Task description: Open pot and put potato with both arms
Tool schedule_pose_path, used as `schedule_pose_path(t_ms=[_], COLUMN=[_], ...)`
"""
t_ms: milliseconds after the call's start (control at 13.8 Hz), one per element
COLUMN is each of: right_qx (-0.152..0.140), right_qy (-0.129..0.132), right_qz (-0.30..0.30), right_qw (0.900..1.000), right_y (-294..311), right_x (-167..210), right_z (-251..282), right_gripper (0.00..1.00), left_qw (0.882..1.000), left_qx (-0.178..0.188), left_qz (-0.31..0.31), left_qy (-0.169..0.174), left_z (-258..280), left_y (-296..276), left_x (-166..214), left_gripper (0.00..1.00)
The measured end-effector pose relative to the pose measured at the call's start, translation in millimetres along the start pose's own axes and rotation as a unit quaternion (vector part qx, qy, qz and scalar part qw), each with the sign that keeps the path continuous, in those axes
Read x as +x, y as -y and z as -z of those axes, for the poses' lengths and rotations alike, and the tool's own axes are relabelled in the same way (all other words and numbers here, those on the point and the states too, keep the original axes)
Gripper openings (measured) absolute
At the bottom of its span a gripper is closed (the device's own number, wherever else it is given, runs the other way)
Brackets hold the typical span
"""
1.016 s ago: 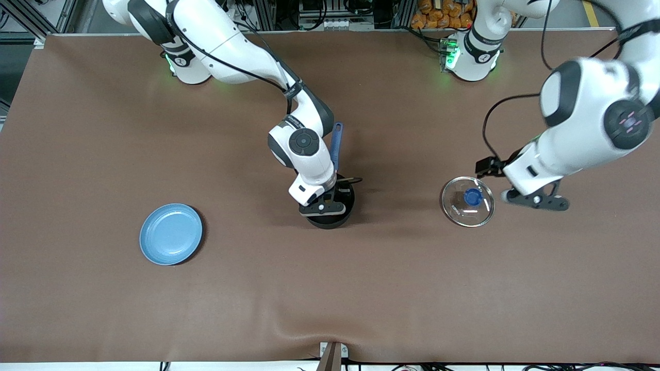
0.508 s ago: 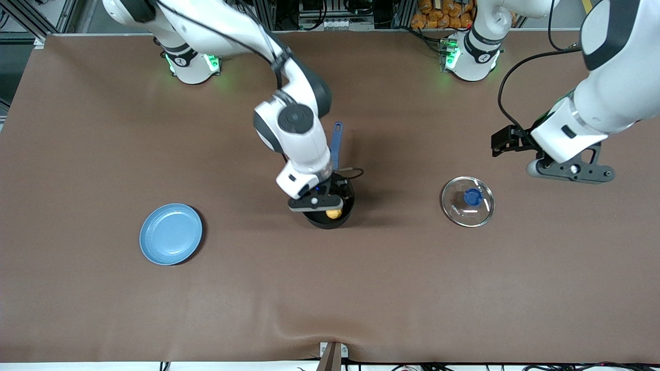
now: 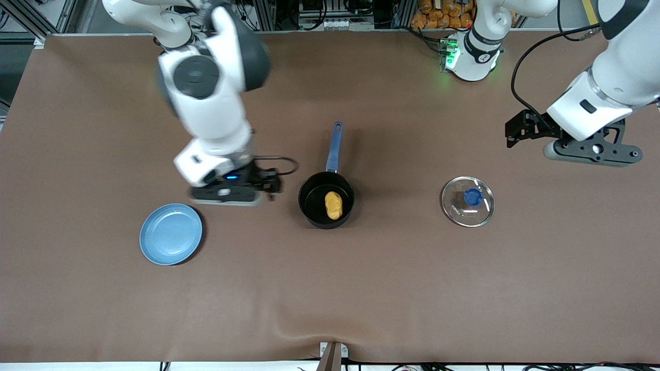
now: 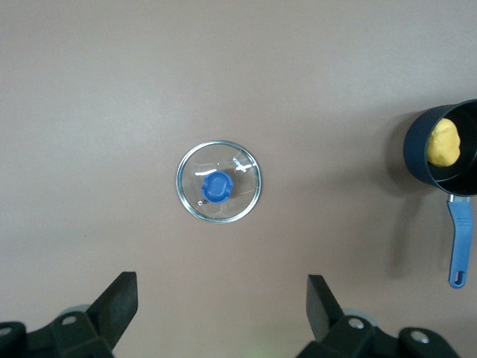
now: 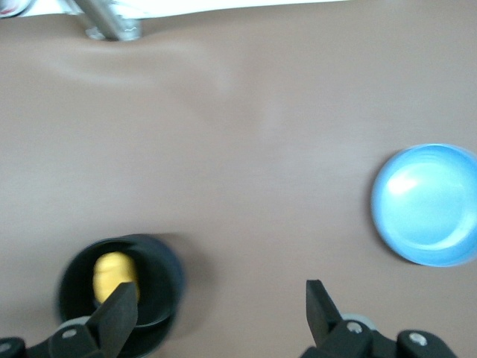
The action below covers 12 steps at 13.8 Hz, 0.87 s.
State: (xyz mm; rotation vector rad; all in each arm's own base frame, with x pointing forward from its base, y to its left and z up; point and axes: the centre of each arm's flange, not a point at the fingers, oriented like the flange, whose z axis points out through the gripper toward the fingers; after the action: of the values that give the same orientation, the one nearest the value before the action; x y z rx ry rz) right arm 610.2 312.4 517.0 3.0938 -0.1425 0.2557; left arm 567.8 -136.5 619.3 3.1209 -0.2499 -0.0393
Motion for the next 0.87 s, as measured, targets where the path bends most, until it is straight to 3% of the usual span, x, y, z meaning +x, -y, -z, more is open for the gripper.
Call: schedule_pose_path(t_ms=[218, 580, 870], right_qx=[-0.020, -0.016, -0.012], right_qy=[0.020, 0.024, 0.034], right_qz=[-0.007, 0.033, 0.055], right_qw=[1.000, 0.999, 0.998], right_y=[-73, -184, -263], right_x=[21, 41, 39], right_z=[19, 38, 42], right_gripper=[1.00, 1.00, 1.00], left_qw=[1.000, 0.999, 0.999], left_qx=[-0.001, 0.017, 0.022], left_qz=[-0.003, -0.025, -0.002], left_qy=[0.001, -0.015, -0.031], left_z=[-1, 15, 35], left_y=[6, -7, -13], left_x=[1, -8, -26], left_gripper=[1.00, 1.00, 1.00])
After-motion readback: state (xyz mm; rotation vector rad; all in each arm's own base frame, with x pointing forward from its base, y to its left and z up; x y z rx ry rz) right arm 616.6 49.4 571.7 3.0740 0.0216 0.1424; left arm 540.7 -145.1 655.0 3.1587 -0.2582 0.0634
